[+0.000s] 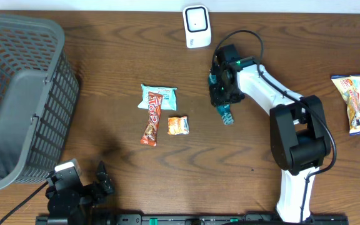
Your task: Scan the item barcode
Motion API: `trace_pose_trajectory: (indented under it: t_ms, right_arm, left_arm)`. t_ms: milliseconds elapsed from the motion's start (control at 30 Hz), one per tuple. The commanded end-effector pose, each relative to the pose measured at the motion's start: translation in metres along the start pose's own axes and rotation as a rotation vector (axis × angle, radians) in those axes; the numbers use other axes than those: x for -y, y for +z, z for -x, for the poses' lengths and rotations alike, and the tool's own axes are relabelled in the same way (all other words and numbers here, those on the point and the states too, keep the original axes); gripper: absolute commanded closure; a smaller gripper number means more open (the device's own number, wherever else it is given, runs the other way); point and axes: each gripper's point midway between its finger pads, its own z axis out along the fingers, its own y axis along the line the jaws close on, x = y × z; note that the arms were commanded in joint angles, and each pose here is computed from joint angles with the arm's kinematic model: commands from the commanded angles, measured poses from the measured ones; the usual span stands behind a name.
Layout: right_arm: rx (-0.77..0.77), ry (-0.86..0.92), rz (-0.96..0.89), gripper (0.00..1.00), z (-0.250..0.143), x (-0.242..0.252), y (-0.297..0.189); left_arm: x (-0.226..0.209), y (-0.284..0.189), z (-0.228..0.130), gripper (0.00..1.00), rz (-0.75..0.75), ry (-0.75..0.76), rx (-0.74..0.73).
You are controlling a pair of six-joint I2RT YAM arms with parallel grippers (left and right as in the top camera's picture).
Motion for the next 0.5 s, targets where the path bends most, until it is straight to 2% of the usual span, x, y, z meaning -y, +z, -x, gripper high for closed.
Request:
trace_pose_trajectory:
  t_ms: [0,133,200,233,333,467]
  right_arm:
    - [-0.003,0.045,0.007,0.55,0.003,-0.003,-0.003]
    - [-0.015,0.078,-0.017,0.59,0.001,0.001,-0.005]
    - [-0.033,0.092,-0.021,0.67,-0.004,0.001,-0.005]
    - [-0.043,0.095,-0.023,0.68,-0.006,0.002,-0.005]
    - [-0.065,0.097,-0.048,0.67,-0.013,0.006,-0.009]
    - [-0.046,0.086,-0.086,0.56,-0.013,0.011,-0.025]
  left_arm:
    - [-0.001,0.001,-0.001,0.01,0.007,0.001,-0.001]
    - [-0.001,0.001,-0.001,0.01,0.007,0.001,-0.001]
    - [-0.001,0.001,-0.001,0.01,0.007,0.001,-0.001]
    - [-0.001,0.001,-0.001,0.01,0.007,0.001,-0.001]
    - [-0.001,0.001,-0.001,0.01,0.007,0.001,-0.001]
    - [-0.001,0.001,-0.001,0.01,0.007,0.001,-0.001]
